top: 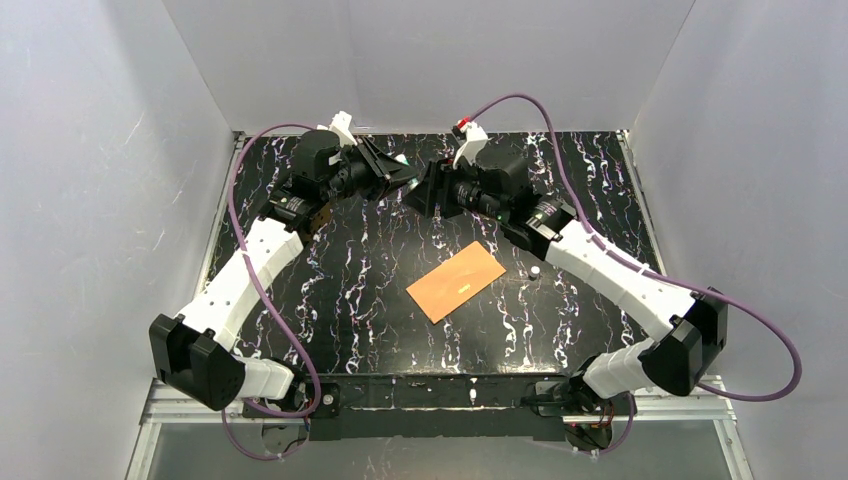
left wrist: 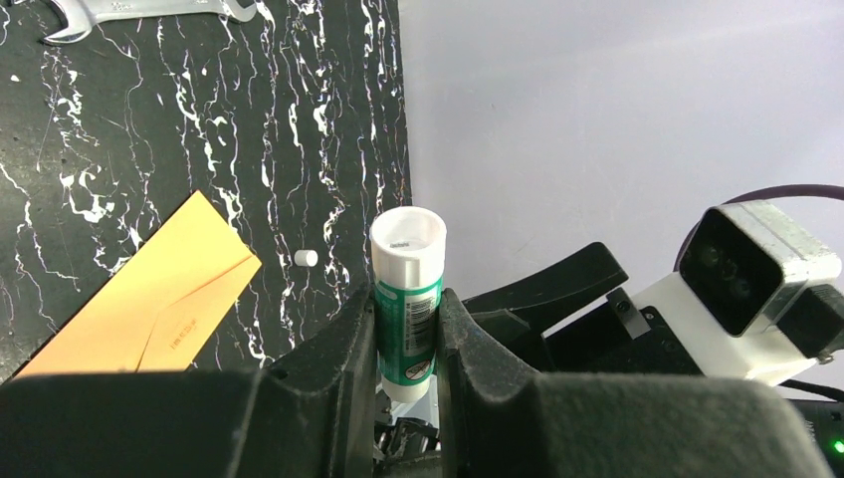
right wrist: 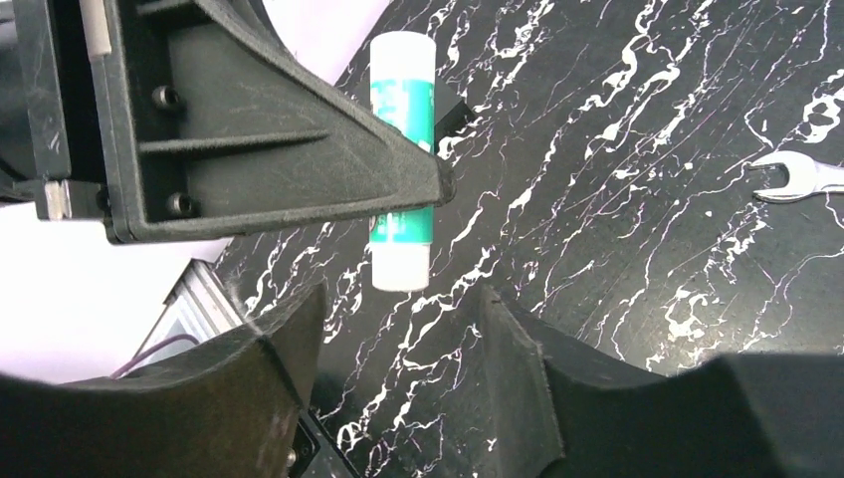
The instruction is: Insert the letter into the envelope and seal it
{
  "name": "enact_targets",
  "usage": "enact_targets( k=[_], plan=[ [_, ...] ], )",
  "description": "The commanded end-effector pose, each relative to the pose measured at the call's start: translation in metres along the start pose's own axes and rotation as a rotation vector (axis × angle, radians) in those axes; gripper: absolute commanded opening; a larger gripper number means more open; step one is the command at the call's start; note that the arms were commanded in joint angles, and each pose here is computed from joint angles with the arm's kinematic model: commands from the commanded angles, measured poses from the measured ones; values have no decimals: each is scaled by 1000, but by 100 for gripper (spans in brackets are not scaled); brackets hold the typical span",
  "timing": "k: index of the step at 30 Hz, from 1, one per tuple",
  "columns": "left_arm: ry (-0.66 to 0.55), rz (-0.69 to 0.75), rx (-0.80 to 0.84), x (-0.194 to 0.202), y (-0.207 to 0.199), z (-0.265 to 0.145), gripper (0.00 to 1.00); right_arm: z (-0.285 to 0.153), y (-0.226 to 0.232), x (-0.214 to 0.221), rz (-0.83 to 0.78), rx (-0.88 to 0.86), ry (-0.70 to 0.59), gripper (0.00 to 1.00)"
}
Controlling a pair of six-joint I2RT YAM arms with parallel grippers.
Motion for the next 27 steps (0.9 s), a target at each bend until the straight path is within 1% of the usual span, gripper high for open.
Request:
enact_targets(
  k=[1, 4, 9, 13, 15, 17, 19, 20, 23, 25, 27],
  plan=[
    [-12, 13, 27, -1, -10, -9, 0, 0, 4, -35, -27, 29, -101, 61],
    [-1, 15, 31, 1, -11, -11, 0, 4, 4, -33, -17, 30, -95, 53],
    [18, 24, 41, 4, -10, -12, 1, 6, -1, -36, 3, 73, -121, 48],
    [60, 41, 67, 7, -10, -10, 8, 11, -5, -34, 6, 99, -114, 32],
    [72, 47, 67, 9, -9, -10, 12, 10, -7, -35, 4, 117, -127, 27],
    [76, 58, 78, 10, -9, -12, 18, 7, -6, -38, -13, 101, -165, 23],
    [71, 68, 83, 11, -8, -14, 27, 4, -2, -41, -51, 66, -191, 16],
    [68, 73, 83, 11, -9, -16, 32, 2, 1, -41, -79, 38, -189, 15],
    [66, 79, 86, 8, -10, -20, 47, -6, 12, -38, -162, -75, -179, 14],
    [97, 72, 103, 7, -11, -20, 55, -11, 17, -36, -205, -125, -166, 14],
    [135, 73, 127, 7, -15, -21, 58, -15, 17, -30, -243, -144, -137, 14]
  ],
)
Point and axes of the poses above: each gripper's point midway between its finger pads, its own z axis out along the fingers, its own y axis along the line the jaws close on, x = y × z, the point moved 6 cm from there along -z, back along the fingers, and after that the axes turned 13 degrees about -z, right-handed, at the moved point
